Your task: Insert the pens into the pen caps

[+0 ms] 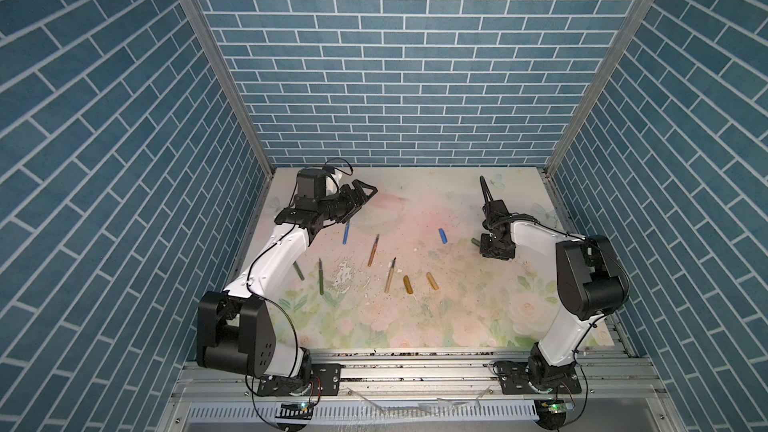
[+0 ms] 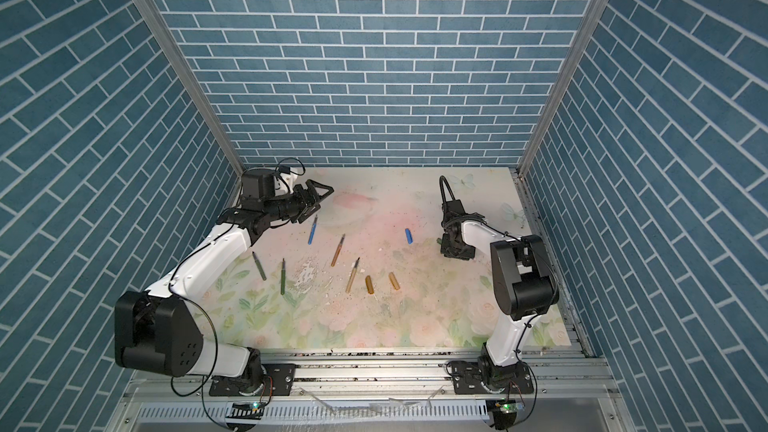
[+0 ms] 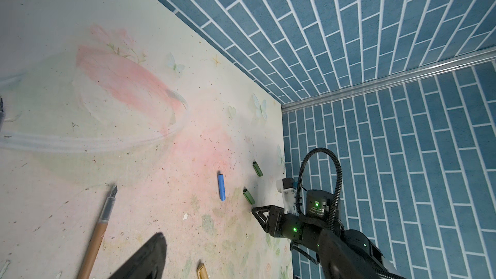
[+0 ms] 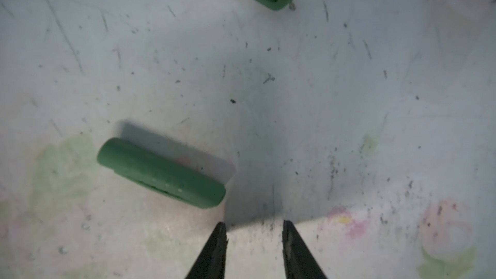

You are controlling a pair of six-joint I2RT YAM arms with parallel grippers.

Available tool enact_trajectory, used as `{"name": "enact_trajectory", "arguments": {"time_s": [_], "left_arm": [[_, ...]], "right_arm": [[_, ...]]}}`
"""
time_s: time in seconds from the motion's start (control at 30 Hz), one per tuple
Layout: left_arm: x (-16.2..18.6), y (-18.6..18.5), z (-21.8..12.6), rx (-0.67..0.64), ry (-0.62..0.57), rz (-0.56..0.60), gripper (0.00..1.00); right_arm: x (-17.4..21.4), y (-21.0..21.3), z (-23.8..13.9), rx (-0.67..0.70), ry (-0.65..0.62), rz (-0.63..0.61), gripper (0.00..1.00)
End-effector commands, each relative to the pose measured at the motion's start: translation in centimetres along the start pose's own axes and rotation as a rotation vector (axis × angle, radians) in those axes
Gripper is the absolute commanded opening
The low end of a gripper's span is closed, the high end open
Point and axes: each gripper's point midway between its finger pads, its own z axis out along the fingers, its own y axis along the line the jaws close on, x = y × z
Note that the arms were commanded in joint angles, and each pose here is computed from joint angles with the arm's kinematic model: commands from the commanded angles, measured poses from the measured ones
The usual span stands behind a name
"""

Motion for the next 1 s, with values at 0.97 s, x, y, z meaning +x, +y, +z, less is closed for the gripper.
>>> {"name": "enact_trajectory", "arguments": {"time_s": [0.97], "left_arm": [[-0.1, -0.8, -0.2, 0.023, -0.001, 0.040, 0.90]], "right_arm": [[-6.9, 2.7, -1.0, 0.002, -0.059, -0.091, 0.57]]}}
